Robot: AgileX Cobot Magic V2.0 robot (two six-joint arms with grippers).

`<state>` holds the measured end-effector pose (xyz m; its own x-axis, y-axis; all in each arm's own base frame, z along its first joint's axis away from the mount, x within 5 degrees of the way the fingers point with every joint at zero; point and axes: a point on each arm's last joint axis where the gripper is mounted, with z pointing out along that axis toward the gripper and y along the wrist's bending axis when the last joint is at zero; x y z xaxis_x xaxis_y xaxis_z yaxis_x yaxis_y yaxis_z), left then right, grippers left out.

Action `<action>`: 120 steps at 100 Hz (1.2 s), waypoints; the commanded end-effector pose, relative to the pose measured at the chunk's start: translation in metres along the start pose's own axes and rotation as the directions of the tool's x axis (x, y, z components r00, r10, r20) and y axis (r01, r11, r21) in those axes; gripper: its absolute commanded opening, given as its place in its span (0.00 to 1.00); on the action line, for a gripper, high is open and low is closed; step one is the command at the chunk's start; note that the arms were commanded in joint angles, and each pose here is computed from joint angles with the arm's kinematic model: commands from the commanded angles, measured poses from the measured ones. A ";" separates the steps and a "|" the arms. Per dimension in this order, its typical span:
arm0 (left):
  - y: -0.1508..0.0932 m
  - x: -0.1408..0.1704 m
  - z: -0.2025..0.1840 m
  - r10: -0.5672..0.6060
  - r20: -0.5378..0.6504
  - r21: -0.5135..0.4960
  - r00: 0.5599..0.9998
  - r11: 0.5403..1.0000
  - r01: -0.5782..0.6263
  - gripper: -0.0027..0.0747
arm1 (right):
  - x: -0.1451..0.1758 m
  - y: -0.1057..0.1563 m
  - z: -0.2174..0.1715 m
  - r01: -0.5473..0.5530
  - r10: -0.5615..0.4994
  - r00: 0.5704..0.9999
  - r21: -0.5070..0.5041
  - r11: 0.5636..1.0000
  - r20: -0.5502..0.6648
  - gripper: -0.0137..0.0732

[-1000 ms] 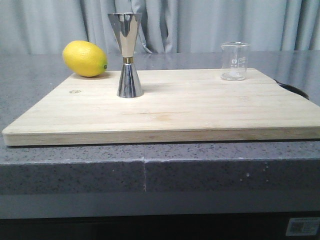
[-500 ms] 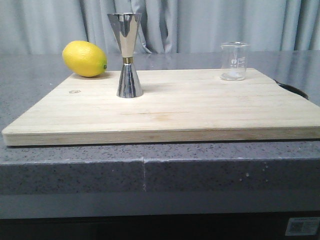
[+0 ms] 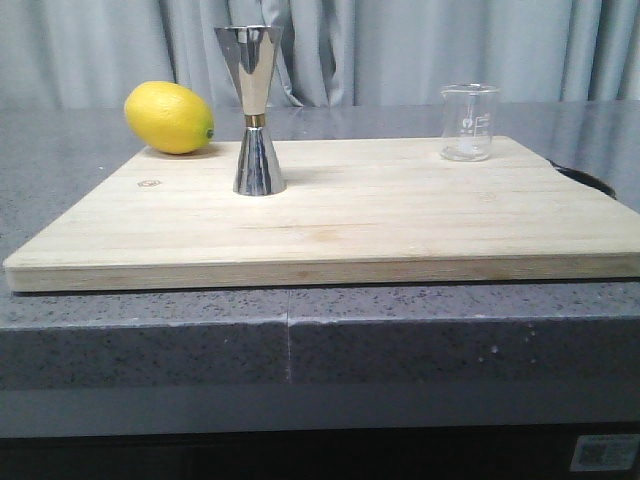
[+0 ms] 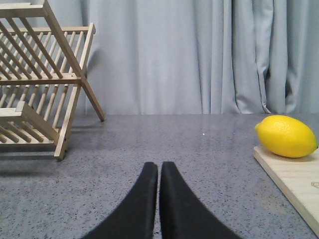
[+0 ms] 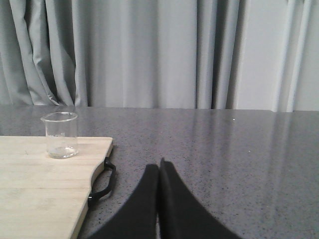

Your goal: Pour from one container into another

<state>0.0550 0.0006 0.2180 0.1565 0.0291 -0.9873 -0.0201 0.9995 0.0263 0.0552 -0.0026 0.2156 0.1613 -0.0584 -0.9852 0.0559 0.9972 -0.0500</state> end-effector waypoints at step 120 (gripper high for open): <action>-0.001 0.002 -0.002 -0.006 0.061 0.014 0.998 1.000 0.006 0.01 | -0.006 -0.001 -0.002 0.010 -0.011 0.997 0.013 1.000 0.079 0.08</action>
<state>0.0551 0.0006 0.2178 0.1543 0.0290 -0.9876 -0.0203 0.9995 0.0262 0.0553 -0.0027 0.2150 0.1544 -0.0584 -0.9863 0.0575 0.9971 -0.0500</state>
